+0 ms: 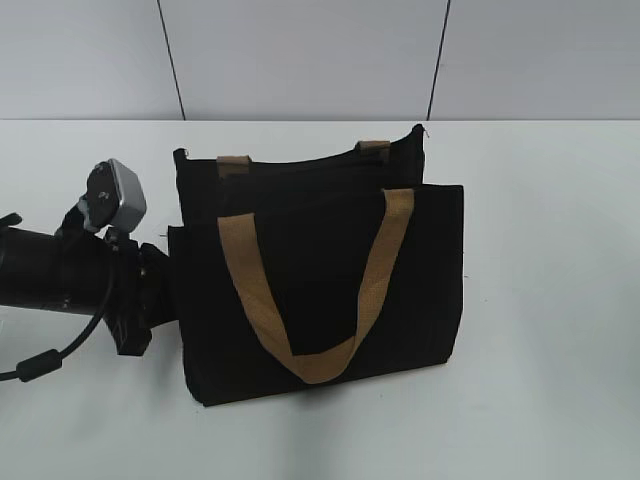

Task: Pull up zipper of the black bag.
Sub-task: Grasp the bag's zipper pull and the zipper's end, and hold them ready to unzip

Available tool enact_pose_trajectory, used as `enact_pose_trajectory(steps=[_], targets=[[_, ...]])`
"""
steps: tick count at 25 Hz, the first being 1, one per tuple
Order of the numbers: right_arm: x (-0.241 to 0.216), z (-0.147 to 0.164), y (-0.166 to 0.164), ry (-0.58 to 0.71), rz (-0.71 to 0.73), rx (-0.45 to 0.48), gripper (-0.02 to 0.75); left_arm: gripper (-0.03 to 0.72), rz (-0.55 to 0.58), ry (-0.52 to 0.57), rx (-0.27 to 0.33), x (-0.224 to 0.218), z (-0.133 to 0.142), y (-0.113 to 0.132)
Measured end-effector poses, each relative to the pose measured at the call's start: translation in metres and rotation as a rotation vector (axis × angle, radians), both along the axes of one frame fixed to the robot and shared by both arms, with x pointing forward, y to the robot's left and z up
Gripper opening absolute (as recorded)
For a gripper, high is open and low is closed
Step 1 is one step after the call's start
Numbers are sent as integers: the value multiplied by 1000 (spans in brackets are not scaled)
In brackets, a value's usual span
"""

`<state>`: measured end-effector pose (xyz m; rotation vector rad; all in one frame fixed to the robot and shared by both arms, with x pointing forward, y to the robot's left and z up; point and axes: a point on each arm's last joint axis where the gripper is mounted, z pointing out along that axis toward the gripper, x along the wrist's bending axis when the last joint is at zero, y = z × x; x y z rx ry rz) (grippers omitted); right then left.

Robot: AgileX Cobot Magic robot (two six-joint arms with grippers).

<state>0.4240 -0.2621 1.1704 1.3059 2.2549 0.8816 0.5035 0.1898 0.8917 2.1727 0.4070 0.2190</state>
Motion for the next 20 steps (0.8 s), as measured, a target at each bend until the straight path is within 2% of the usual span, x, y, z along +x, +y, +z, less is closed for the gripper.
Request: enact_pose_trajectory(steps=[2, 5, 11, 14, 17, 20], targets=[[0, 0, 0, -4, 9, -5, 465, 88, 0, -10, 1, 0, 3, 0], [0, 1, 3, -22, 53, 0, 465, 38, 16, -64, 10, 1, 17, 4], [0, 5, 10, -52, 108, 70, 419, 31, 104, -185, 45, -1, 60, 13], [-1, 7, 14, -57, 127, 90, 412, 31, 106, -228, 70, -6, 75, 16], [-2, 12, 28, -90, 190, 93, 412, 31, 108, -259, 98, -11, 87, 19], [4, 15, 46, -77, 247, 121, 412, 31, 117, -281, 103, -16, 97, 21]])
